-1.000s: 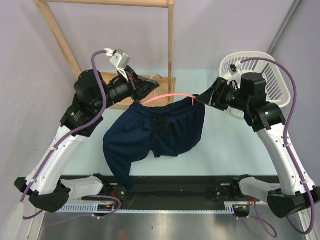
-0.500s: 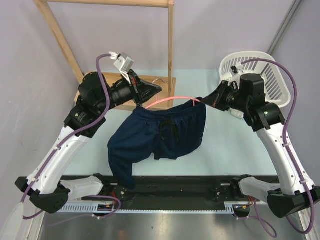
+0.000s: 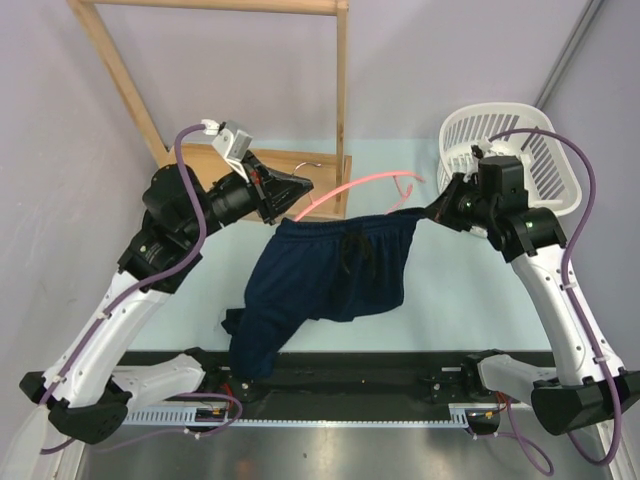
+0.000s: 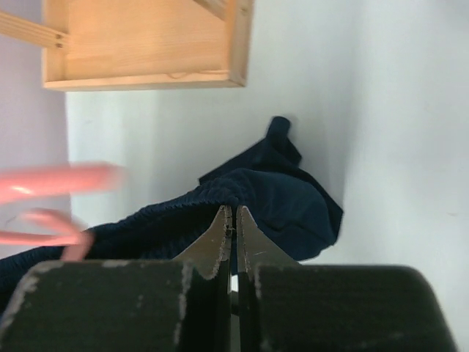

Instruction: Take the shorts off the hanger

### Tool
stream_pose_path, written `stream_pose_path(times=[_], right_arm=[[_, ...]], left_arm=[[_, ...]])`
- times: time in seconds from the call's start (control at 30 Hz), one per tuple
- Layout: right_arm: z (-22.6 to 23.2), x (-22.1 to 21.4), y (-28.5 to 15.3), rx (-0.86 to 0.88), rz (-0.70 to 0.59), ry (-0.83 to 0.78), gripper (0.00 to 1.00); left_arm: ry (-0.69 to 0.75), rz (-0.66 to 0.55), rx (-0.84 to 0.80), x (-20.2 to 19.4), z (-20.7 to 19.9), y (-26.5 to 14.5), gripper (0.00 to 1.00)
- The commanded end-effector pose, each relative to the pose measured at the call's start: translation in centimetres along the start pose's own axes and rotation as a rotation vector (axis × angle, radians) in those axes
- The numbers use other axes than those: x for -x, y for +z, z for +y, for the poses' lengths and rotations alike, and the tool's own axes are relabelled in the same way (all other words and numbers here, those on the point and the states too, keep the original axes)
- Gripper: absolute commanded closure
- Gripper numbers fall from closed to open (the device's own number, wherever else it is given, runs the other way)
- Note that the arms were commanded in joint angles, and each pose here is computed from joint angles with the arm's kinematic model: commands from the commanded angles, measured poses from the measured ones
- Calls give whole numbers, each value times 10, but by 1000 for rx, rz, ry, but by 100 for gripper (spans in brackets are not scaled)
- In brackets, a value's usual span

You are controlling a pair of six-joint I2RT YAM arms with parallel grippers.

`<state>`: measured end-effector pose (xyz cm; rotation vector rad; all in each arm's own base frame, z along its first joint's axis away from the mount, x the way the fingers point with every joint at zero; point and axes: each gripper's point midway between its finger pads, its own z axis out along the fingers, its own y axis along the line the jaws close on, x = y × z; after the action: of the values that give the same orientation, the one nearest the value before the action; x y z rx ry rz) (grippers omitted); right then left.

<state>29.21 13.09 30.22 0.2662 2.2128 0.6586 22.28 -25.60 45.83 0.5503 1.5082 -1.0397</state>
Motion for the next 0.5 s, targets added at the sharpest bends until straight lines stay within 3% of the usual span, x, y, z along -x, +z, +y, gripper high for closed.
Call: stream_pose_path(times=[0.0,0.2,0.47], right_arm=[[-45,3,7,-180,-23,-13,100],[4,-6,18,85,52,-37,100],[120,-32,-26,625,125,-193,100]], left_arm=[[93,-217,-21,55,-17,-21,100],[93,-279,46,62,0,-15,100],[71,-424,22,78,14,17,100]])
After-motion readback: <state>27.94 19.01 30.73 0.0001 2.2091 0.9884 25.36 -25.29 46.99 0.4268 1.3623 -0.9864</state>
